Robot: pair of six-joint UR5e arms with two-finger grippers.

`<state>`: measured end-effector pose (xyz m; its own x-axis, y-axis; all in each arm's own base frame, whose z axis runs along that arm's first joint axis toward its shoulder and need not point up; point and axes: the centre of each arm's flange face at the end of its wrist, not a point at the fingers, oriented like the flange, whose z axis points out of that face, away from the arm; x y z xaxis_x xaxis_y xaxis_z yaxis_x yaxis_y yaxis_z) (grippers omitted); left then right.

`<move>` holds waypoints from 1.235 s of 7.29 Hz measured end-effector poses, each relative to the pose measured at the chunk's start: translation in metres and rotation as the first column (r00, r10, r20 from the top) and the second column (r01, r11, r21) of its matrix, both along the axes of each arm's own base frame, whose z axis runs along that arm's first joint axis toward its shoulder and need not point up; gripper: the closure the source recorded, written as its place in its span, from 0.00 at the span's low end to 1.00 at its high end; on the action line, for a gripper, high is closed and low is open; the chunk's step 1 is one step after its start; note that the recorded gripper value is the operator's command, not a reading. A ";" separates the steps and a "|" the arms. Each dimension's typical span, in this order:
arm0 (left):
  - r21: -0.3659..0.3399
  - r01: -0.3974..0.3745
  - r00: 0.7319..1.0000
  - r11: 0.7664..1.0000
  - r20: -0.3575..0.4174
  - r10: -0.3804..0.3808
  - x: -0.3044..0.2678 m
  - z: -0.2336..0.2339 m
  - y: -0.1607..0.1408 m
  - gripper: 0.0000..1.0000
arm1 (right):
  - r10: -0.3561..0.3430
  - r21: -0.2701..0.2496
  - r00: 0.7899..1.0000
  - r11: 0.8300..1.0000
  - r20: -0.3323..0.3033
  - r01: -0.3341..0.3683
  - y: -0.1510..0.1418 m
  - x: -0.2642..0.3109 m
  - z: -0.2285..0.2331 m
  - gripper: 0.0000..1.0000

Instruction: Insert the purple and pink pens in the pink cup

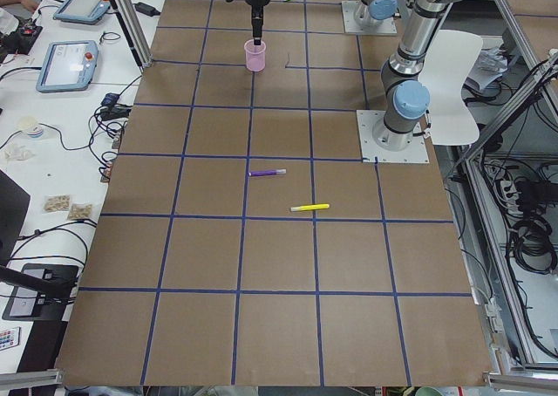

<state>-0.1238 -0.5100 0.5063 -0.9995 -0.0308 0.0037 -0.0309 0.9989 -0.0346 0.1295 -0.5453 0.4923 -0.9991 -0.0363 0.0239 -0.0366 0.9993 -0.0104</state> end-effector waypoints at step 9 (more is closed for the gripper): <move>0.001 0.000 1.000 1.000 0.001 0.000 0.001 -0.001 -0.001 0.00 | 0.835 0.110 0.551 0.546 0.015 -0.831 -0.001 -0.237 -0.030 0.01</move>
